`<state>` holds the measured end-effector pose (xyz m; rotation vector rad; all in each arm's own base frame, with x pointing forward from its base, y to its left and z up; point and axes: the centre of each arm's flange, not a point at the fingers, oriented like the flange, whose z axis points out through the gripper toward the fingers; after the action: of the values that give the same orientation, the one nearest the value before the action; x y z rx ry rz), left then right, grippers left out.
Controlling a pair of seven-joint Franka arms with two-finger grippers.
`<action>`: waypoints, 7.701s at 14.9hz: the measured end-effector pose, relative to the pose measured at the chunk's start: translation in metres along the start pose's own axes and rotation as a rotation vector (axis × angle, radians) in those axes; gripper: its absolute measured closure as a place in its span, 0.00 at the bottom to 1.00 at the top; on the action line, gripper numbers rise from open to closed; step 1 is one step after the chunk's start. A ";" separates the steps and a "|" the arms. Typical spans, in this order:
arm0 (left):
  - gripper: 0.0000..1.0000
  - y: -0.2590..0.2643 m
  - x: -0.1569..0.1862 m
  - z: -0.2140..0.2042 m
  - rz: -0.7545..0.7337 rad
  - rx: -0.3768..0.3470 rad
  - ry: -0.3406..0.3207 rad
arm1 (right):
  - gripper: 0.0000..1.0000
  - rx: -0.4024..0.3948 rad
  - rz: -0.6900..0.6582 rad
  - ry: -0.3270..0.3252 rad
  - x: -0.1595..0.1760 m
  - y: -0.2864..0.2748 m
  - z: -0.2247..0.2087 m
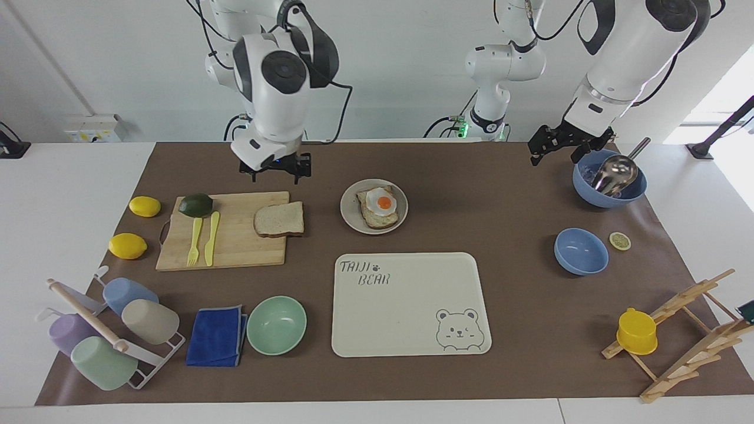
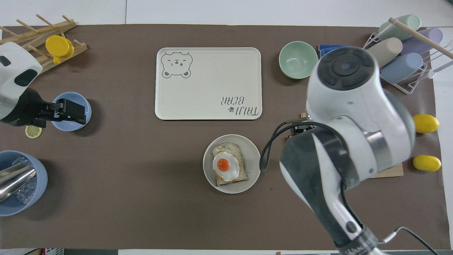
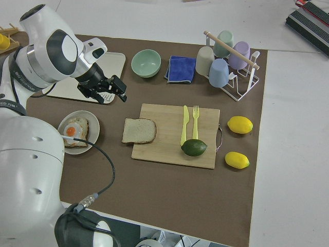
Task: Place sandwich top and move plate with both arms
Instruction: 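Reach the right gripper to the bread slice on the wooden board, then grasp the bread slice with the right gripper and lift it, then carry the bread over the egg plate and lower it on top, then release the bread and withdraw the right gripper while the left gripper advances, then move the left gripper to the white plate rim and grasp it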
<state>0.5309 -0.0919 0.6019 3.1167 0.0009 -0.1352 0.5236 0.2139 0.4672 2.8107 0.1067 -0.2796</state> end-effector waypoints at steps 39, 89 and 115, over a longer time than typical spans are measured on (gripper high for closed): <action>0.00 0.008 0.005 -0.004 0.012 -0.008 0.053 | 0.82 -0.269 -0.110 0.079 -0.019 -0.076 0.156; 0.00 0.142 -0.058 0.168 0.081 -0.096 -0.022 | 0.00 0.278 0.198 0.032 -0.023 0.224 -0.062; 0.40 0.214 -0.107 0.308 -0.128 -0.338 -0.049 | 0.00 0.289 0.109 0.091 -0.019 0.275 -0.056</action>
<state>0.3975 -0.3126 0.3088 2.7744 0.2012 -0.1911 0.5435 -0.0296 0.6058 3.1022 -0.0731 -0.1521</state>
